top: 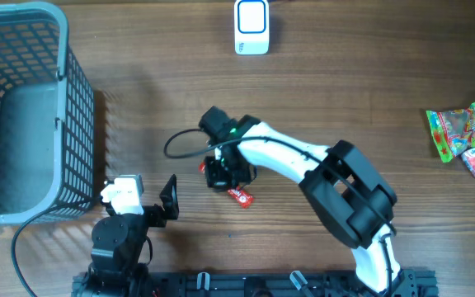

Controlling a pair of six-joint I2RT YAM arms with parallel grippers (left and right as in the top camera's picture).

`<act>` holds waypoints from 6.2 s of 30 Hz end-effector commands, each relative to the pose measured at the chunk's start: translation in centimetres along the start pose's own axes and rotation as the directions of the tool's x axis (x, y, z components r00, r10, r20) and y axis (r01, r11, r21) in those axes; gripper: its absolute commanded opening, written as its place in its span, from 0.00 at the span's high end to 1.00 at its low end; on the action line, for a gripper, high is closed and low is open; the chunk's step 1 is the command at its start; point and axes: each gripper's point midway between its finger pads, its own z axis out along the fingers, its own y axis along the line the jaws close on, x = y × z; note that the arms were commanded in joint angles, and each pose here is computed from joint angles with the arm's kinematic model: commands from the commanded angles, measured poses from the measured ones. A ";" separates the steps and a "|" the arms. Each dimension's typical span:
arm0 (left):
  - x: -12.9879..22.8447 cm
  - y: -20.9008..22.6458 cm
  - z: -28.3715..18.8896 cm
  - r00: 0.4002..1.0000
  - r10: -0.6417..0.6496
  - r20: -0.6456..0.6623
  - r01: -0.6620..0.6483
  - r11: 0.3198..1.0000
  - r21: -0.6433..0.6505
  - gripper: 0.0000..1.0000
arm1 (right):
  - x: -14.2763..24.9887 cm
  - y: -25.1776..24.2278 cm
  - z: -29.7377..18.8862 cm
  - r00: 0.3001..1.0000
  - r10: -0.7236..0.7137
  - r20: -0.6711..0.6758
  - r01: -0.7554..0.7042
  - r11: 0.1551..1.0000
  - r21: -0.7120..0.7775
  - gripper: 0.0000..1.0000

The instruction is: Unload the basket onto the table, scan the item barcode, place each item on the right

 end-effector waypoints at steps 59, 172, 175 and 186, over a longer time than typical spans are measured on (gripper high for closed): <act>0.1 0.1 0.1 1.000 -0.006 0.002 0.006 1.000 -0.004 0.00 | -1.9 10.4 -27.1 -0.239 -0.389 0.890 0.924 -0.373 0.085 0.95; 0.1 0.1 0.1 1.000 -0.006 0.002 0.006 1.000 -0.004 0.00 | 11.1 -17.3 -58.9 0.009 0.183 0.983 -0.335 0.927 -0.170 0.00; 0.1 0.1 0.1 1.000 -0.006 0.002 0.006 1.000 -0.004 0.00 | 14.3 -15.5 -59.5 -0.047 0.155 0.987 -0.307 0.938 -0.162 0.00; 0.1 0.1 0.1 1.000 -0.006 0.002 0.006 1.000 -0.004 0.00 | 22.8 -12.6 -59.2 -0.207 0.111 0.972 -0.290 0.942 -0.169 0.00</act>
